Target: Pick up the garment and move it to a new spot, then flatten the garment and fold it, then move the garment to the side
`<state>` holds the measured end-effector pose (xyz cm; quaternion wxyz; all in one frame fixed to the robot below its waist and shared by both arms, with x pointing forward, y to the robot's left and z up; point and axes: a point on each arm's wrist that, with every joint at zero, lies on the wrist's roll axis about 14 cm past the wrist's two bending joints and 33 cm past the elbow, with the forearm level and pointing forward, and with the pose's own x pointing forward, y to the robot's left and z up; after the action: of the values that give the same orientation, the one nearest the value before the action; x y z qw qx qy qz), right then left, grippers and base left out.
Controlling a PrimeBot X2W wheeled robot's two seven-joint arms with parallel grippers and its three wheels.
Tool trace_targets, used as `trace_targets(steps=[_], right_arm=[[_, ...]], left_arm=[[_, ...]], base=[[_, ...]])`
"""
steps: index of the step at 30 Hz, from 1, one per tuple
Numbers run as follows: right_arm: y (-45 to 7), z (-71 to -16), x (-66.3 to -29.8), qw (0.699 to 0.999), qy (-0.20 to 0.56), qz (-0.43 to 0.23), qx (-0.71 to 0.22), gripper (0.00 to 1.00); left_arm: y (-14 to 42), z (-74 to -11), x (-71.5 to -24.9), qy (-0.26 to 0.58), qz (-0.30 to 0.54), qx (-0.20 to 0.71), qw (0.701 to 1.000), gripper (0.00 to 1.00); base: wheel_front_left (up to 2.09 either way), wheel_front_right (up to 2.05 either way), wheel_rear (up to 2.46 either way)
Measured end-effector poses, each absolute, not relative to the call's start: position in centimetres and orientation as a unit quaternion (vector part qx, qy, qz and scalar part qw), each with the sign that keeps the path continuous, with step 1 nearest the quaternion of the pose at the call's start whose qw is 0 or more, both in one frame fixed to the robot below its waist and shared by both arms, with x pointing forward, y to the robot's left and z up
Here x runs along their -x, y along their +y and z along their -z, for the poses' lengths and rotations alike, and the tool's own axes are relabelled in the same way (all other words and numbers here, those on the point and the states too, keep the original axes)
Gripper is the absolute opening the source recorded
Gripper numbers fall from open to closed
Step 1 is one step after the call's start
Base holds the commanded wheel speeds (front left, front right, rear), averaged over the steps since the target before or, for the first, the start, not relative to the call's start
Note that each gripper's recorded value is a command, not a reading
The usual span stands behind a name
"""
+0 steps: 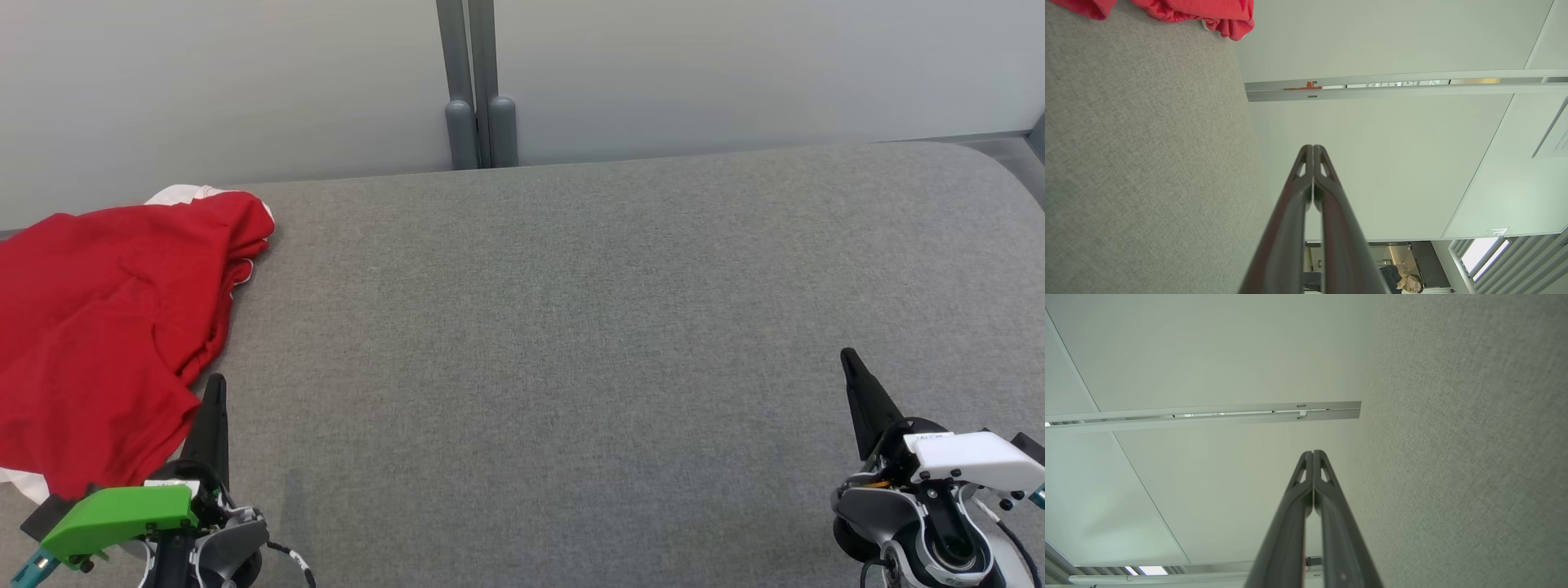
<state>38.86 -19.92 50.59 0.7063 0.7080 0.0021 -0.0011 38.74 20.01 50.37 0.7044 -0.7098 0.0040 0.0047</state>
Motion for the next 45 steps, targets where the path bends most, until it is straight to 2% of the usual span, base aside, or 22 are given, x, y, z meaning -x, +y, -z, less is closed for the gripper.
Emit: trace_targets(steps=[32, 33, 39, 45], right_arm=[[-19.9, -50.6, -38.9, 0.706, 0.002, 0.001, -0.708, 0.0], [-19.9, -50.5, -38.8, 0.706, 0.003, 0.002, -0.708, 1.0], [-19.6, -48.8, -38.1, 0.705, 0.02, 0.021, -0.709, 1.0], [-19.2, -48.9, -38.2, 0.73, 0.02, 0.02, -0.683, 1.0]], left_arm=[[20.0, -50.4, -38.7, 0.004, -0.005, 0.71, 0.704, 0.0], [20.0, -50.3, -38.7, 0.005, -0.006, 0.71, 0.704, 1.0], [19.8, -48.5, -37.9, 0.022, -0.028, 0.713, 0.701, 1.0], [19.9, -48.6, -37.8, 0.015, -0.033, 0.706, 0.708, 1.0]], base=[[0.0, 0.0, 0.0], [0.0, 0.0, 0.0], [0.0, 0.0, 0.0], [0.0, 0.0, 0.0]])
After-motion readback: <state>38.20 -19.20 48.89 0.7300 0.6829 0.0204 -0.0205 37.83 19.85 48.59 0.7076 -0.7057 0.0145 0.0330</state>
